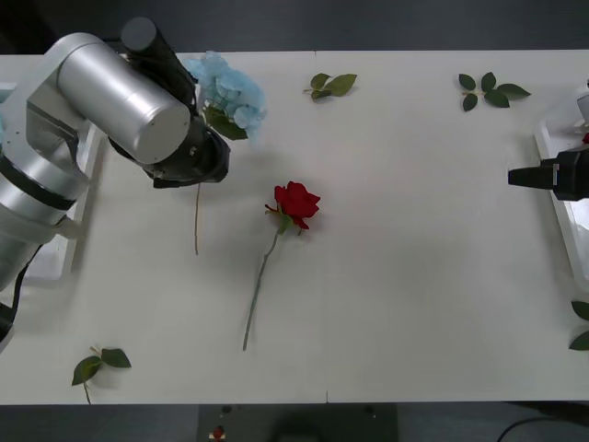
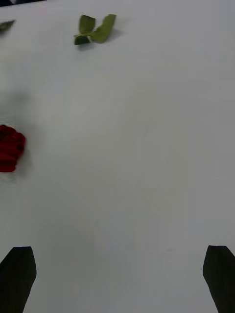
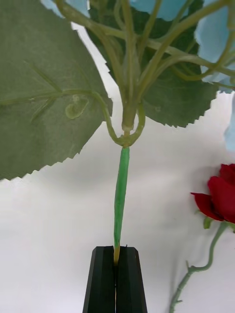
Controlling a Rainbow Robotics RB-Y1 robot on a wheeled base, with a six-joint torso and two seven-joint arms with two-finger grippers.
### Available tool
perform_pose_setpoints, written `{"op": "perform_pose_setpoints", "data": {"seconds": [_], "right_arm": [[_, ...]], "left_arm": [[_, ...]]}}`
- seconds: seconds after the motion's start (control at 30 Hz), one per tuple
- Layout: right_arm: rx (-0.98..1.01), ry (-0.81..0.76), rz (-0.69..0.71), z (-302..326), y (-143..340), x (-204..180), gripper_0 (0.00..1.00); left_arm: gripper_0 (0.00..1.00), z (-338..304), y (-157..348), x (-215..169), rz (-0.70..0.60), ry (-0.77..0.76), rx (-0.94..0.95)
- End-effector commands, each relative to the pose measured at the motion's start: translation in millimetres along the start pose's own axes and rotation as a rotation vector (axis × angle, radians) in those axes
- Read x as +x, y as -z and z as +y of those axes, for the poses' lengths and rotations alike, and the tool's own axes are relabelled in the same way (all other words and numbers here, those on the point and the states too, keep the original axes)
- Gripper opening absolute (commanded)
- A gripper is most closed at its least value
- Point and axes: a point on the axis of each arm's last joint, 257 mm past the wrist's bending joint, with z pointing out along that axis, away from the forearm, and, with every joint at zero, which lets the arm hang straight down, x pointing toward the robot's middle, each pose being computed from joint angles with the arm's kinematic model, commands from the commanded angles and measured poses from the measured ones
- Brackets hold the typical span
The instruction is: Put the red flowers into the right box and the blue flowers into the left box
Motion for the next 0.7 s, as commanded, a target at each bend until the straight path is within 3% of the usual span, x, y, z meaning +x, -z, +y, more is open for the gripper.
{"op": "perform_pose_setpoints", "data": {"seconds": [0.03, 0.4, 0.7], "right_arm": [[-0.116, 0.108, -0.051, 41.1, 6.7, -30.2, 1.0], [-0.476, 0.132, -0.133, 182.6, -3.8, -45.7, 1.0], [-0.633, 0.086, -0.177, 243.1, -23.6, -34.4, 1.0]], "left_arm": [[0.0, 35.3, 24.2, -6.7, -0.049, -0.005, -0.015], [0.0, 156.2, 93.7, -12.4, -0.117, 0.114, -0.126], [0.0, 252.5, 125.4, -11.6, -0.127, 0.128, -0.253]]}}
